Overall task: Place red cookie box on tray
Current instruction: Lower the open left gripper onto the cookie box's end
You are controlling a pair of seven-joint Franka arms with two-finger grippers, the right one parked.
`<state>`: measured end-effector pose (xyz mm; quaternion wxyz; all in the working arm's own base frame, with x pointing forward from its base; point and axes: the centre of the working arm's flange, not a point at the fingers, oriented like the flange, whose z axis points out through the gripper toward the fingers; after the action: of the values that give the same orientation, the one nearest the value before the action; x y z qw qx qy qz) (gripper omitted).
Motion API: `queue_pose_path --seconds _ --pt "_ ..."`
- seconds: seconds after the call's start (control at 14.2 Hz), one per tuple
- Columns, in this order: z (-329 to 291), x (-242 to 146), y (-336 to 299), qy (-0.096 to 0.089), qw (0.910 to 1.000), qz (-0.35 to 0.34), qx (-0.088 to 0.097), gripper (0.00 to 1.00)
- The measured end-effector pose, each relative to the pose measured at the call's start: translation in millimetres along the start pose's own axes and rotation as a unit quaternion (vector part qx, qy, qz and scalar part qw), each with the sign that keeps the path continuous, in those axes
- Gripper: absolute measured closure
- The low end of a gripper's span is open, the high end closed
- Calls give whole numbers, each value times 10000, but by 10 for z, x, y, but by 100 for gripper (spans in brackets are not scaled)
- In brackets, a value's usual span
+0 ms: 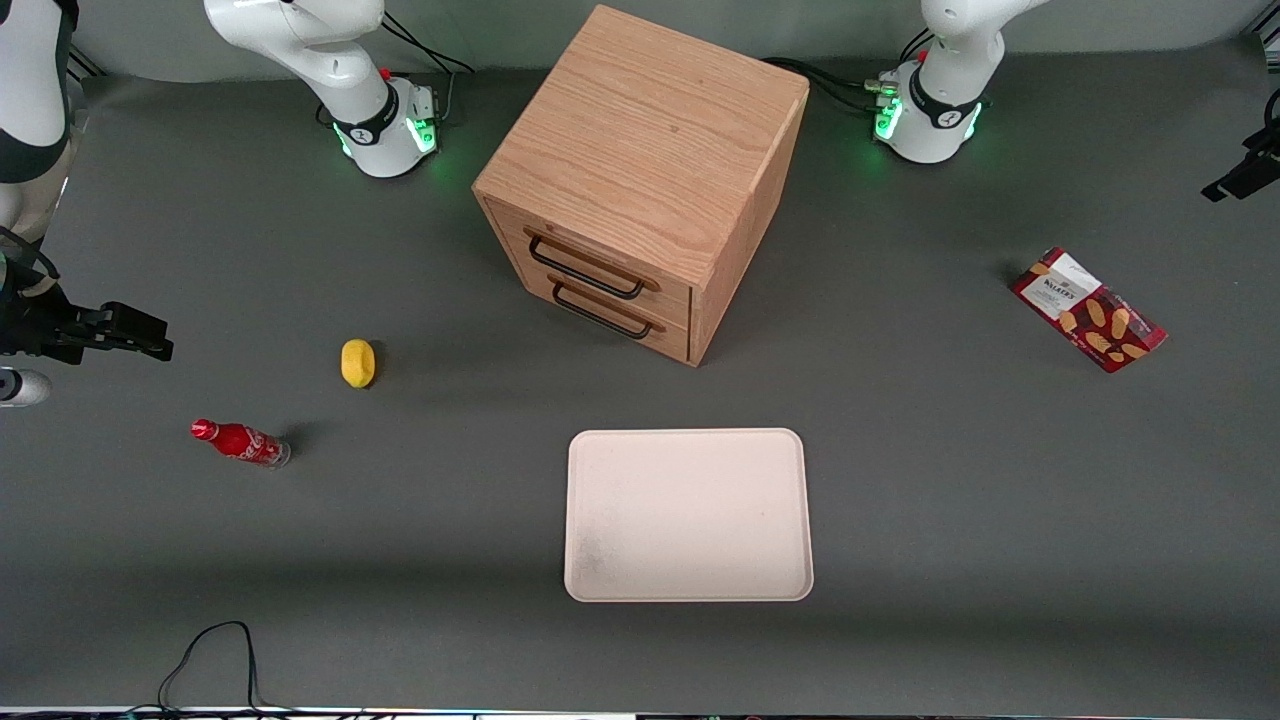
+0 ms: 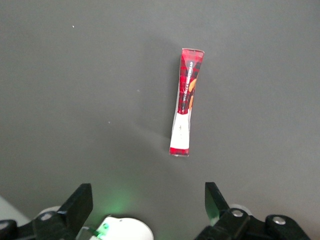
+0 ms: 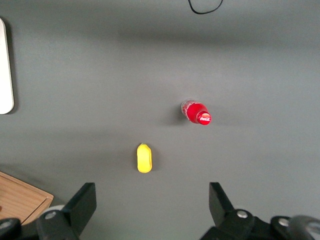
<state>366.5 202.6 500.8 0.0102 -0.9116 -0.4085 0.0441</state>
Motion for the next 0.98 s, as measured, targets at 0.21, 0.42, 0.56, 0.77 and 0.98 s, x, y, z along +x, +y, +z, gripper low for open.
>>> queue_pose_path --seconds 0.21,0.42,0.56,0.77,0.98 --pt "463 2 29 123 9999 -75 -54 0" --pt "1038 58 77 145 9998 -106 -103 0" --pt "1342 169 134 159 9997 -116 -135 0" --pt "1762 301 201 254 9995 -110 -172 0" --pt "2066 307 218 246 9995 -115 -181 0"
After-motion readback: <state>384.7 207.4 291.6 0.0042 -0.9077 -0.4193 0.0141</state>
